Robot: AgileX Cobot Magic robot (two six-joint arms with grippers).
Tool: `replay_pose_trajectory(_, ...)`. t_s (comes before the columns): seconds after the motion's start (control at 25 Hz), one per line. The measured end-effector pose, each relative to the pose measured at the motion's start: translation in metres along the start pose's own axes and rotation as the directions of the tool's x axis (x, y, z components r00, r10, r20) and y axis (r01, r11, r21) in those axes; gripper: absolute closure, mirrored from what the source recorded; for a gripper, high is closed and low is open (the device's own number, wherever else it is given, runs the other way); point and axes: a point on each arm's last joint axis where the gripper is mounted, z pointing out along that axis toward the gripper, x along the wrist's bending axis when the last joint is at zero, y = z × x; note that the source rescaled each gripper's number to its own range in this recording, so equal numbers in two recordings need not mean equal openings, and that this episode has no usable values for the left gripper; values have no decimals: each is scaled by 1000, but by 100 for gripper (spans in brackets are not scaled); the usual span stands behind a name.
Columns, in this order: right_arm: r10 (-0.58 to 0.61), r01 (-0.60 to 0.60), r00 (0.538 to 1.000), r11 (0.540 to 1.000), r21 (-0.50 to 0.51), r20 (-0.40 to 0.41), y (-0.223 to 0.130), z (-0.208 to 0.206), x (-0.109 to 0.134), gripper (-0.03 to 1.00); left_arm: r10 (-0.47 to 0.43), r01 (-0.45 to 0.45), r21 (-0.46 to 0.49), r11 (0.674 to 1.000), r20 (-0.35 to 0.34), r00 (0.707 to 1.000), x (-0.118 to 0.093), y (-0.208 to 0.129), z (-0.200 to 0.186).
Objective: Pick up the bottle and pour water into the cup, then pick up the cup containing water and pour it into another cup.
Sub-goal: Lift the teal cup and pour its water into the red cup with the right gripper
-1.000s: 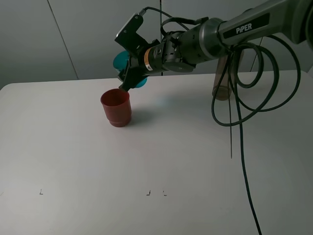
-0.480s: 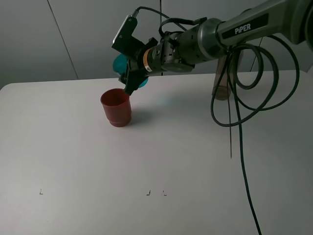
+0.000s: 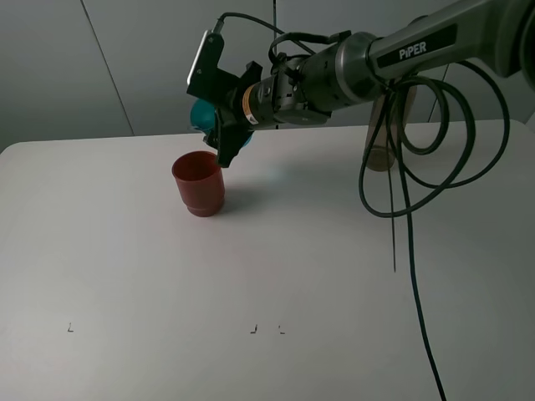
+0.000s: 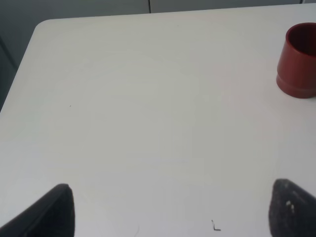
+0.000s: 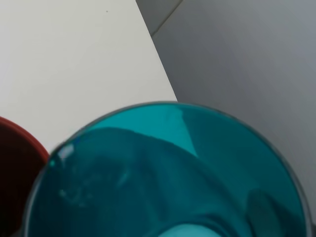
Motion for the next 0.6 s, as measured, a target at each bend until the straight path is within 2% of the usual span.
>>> replay_pose_trajectory(0.6,-178,178,984,983,50,10,4,0,1,89,0,0,0,1000,0,1000,0,0,0)
